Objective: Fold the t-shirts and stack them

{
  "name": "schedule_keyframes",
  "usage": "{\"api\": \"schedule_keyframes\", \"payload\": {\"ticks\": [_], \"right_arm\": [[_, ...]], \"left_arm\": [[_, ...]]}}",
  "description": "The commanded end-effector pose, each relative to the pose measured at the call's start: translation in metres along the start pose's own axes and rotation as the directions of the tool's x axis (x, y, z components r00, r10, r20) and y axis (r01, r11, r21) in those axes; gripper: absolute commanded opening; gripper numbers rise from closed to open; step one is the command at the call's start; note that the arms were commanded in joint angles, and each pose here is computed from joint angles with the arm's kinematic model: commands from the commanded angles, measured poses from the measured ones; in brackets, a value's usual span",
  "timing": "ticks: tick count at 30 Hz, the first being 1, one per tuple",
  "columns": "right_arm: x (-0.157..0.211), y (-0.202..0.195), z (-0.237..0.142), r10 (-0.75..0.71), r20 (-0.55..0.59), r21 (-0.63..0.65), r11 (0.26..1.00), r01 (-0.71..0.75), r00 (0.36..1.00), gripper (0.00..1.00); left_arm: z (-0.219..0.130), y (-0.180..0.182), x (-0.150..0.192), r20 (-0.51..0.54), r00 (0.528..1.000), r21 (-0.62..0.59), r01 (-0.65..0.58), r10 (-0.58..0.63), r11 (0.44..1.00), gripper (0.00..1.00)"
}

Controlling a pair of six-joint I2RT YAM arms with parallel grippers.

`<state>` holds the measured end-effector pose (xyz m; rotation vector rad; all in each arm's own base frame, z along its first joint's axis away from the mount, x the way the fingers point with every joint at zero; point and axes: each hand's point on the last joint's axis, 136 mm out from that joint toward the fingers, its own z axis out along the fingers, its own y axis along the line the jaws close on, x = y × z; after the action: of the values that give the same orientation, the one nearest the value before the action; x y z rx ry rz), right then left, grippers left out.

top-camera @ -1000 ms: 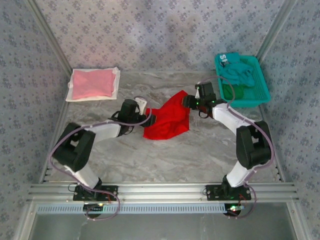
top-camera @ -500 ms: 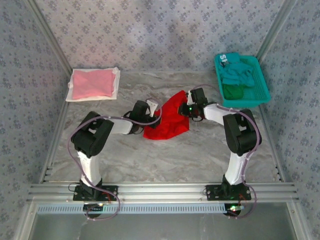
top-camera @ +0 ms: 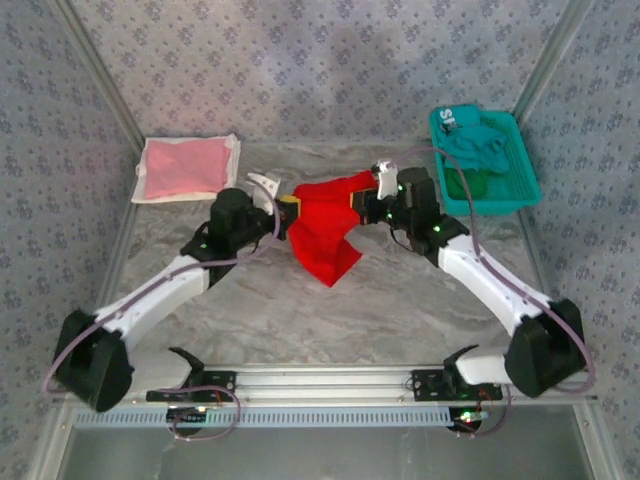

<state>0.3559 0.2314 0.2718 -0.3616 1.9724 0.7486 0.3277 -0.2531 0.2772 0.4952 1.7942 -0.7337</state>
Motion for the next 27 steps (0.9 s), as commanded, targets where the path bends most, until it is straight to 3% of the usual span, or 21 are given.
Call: {"api": "schedule_keyframes", "payload": {"ticks": [1,5,8,14,16,17,18,19,23,27], "right_arm": [[-0.022,0.016,-0.034,-0.119,0.106,0.014,0.993,0.118,0.987,0.00],[-0.044,0.047,-0.071,-0.204,0.191,0.025,0.979,0.203,0.960,0.00],[-0.057,0.048,-0.079,-0.184,0.194,0.058,0.983,0.176,0.964,0.00],[-0.056,-0.025,-0.037,-0.013,0.106,0.264,0.964,-0.015,0.994,0.01],[-0.043,-0.056,-0.014,0.058,0.071,0.301,0.950,-0.077,0.996,0.07],[-0.036,-0.067,-0.005,0.075,0.052,0.315,0.945,-0.088,0.996,0.15],[-0.043,-0.078,0.002,0.079,0.058,0.347,0.933,-0.094,0.995,0.31],[-0.039,-0.089,0.008,0.083,0.042,0.383,0.919,-0.092,0.996,0.40],[-0.021,-0.119,0.017,0.114,-0.013,0.449,0.888,-0.096,0.993,0.57],[-0.001,-0.116,-0.001,0.090,-0.027,0.464,0.883,-0.067,0.996,0.68]], "left_arm": [[-0.041,-0.013,-0.028,0.061,0.997,-0.005,-0.048,0.048,0.999,0.00],[-0.081,-0.038,-0.067,0.159,0.985,0.042,-0.076,0.069,0.996,0.00],[-0.089,-0.040,-0.084,0.175,0.981,0.022,-0.087,0.081,0.996,0.00],[-0.034,0.010,-0.085,0.072,0.994,-0.091,-0.071,0.077,0.993,0.00],[-0.005,0.026,-0.074,0.019,0.997,-0.094,-0.077,0.079,0.993,0.00],[0.009,0.034,-0.067,-0.009,0.996,-0.107,-0.089,0.089,0.990,0.05],[0.022,0.044,-0.058,-0.036,0.995,-0.126,-0.094,0.091,0.987,0.24],[0.032,0.052,-0.050,-0.057,0.995,-0.142,-0.092,0.085,0.986,0.44],[0.041,0.073,-0.019,-0.066,0.998,-0.197,-0.038,0.025,0.980,0.58],[0.020,0.075,0.012,-0.099,0.994,-0.228,0.012,-0.036,0.974,0.60]]}}
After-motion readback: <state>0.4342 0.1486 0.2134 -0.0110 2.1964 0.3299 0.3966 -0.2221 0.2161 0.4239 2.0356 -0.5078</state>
